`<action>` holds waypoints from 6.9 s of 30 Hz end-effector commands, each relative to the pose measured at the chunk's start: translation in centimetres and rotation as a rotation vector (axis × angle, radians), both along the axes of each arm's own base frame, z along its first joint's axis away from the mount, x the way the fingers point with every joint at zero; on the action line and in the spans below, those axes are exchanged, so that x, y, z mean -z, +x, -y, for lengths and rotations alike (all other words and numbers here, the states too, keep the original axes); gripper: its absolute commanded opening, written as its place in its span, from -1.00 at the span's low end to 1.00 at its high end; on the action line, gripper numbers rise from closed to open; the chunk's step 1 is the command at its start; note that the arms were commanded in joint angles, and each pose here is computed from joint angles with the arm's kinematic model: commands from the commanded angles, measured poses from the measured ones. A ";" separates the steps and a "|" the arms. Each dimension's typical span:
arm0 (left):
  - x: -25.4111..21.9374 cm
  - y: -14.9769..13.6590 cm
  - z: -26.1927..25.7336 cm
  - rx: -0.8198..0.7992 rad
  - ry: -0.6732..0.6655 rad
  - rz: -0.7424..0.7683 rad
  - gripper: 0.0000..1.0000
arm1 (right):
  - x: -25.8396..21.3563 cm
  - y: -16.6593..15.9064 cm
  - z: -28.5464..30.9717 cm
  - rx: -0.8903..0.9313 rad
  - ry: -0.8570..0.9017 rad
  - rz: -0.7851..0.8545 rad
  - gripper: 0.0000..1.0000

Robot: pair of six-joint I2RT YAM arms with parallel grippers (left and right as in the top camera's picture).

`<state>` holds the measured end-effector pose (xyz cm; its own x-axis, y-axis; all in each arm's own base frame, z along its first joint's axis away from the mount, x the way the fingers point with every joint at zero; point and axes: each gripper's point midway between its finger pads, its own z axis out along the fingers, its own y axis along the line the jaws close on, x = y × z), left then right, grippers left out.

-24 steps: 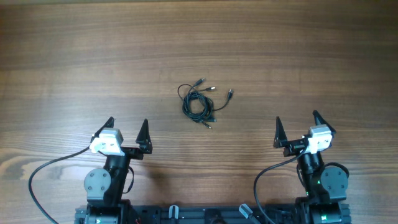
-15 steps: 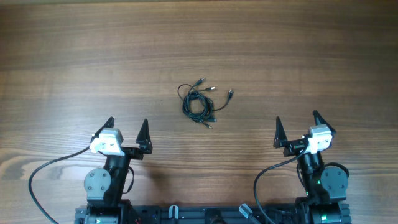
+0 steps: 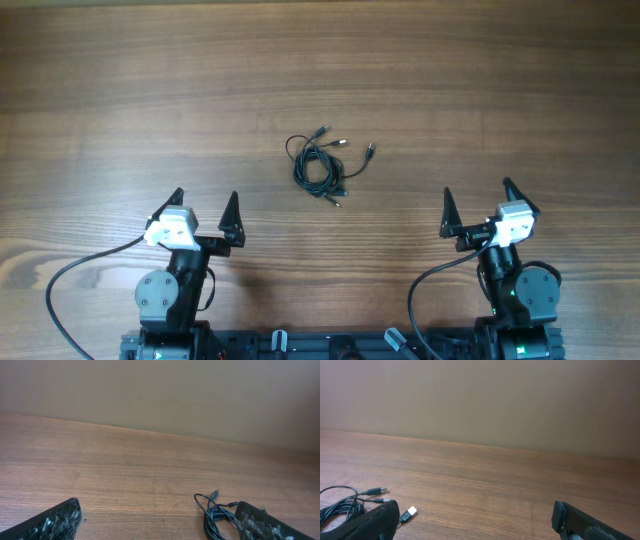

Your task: Untangle cables

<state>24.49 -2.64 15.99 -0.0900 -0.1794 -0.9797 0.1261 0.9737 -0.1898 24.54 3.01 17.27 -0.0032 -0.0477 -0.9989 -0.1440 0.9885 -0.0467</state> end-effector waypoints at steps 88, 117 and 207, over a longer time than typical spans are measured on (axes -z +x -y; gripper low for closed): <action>-5.1 6.8 3.8 0.099 -0.123 -0.701 1.00 | -0.6 3.5 -1.6 -0.029 0.074 -0.893 1.00; 14.5 9.7 18.8 0.451 0.145 -1.016 -0.92 | -1.8 4.7 -4.4 -0.092 0.340 -0.893 0.82; 1.1 13.0 18.4 0.603 -0.523 -0.865 -0.92 | 14.0 4.6 -5.8 0.085 0.258 -1.381 -0.91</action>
<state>33.69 -26.81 17.41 -0.9683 -0.1381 -0.2083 0.1473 0.3582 -0.9219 29.24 12.04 4.23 -0.9691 0.2131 -0.1245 0.1403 0.8906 0.4326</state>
